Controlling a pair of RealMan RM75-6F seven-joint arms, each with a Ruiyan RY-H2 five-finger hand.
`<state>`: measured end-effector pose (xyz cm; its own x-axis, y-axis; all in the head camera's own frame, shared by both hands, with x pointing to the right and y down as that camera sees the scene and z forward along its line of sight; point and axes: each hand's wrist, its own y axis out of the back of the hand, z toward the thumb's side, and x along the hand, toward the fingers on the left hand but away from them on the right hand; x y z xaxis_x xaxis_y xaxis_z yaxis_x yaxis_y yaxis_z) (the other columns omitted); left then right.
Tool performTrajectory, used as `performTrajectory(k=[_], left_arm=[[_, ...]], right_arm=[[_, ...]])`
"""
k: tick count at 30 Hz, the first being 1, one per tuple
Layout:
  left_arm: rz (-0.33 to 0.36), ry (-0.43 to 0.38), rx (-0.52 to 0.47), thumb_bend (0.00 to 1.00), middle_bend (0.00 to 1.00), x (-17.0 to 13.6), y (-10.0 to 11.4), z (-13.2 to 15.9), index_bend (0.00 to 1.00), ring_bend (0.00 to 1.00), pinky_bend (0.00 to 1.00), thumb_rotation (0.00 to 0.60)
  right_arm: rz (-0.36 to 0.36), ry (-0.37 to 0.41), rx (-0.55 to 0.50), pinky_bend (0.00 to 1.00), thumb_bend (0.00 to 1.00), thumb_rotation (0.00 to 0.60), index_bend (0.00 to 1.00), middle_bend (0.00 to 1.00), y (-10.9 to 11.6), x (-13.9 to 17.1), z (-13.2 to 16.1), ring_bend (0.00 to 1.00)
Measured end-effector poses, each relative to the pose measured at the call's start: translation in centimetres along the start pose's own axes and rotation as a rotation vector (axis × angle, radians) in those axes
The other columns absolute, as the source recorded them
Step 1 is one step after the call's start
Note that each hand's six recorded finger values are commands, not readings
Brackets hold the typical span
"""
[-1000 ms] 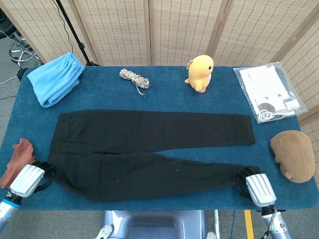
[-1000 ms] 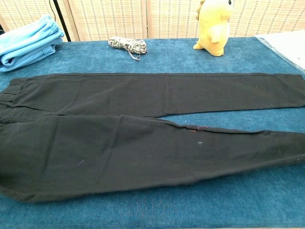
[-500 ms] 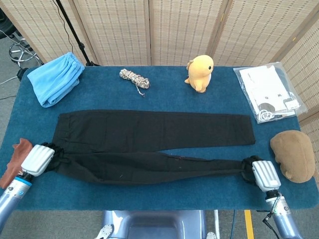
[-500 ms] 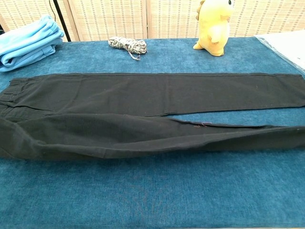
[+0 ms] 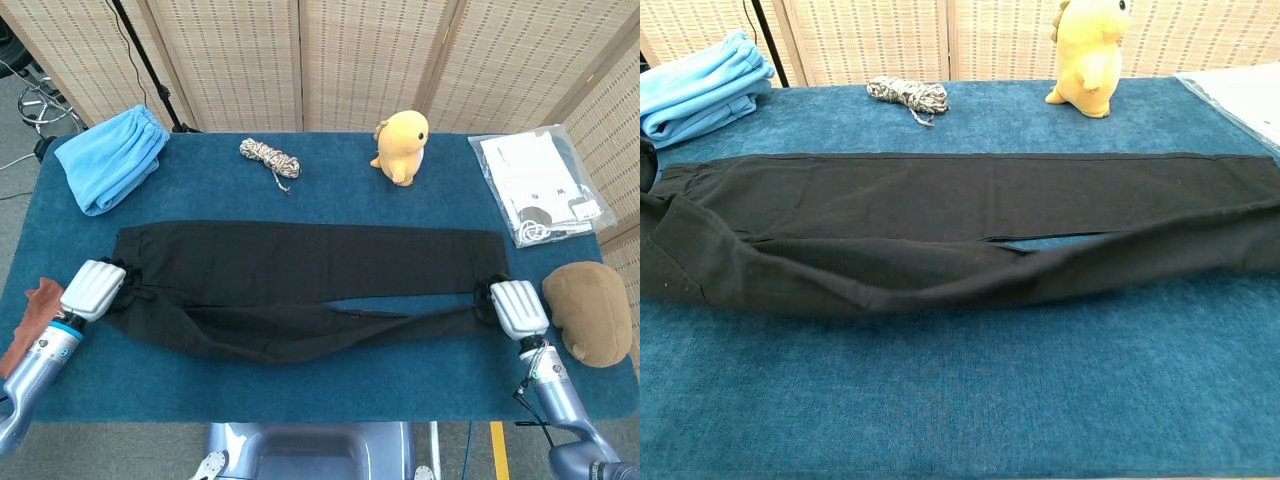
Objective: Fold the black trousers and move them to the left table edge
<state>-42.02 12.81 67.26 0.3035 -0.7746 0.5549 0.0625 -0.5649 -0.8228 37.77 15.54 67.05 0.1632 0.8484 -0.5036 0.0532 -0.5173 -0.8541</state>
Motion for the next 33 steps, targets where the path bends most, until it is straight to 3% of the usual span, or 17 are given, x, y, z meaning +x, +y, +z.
performTrajectory(k=[12, 33], left_arm=[[0.001, 0.08, -0.033, 0.38, 0.65, 2.5, 1.4, -1.6, 0.66, 0.44, 0.47, 0.6], [-0.035, 0.142, -0.078, 0.36, 0.65, 6.2, 1.1, -1.7, 0.66, 0.44, 0.47, 0.6]], right_arm=[[0.014, -0.073, 0.048, 0.57, 0.68, 0.6, 0.62, 0.55, 2.0, -4.4, -1.8, 0.39], [0.083, -0.155, 0.101, 0.57, 0.67, 0.6, 0.62, 0.55, 1.3, -10.4, -3.0, 0.39]])
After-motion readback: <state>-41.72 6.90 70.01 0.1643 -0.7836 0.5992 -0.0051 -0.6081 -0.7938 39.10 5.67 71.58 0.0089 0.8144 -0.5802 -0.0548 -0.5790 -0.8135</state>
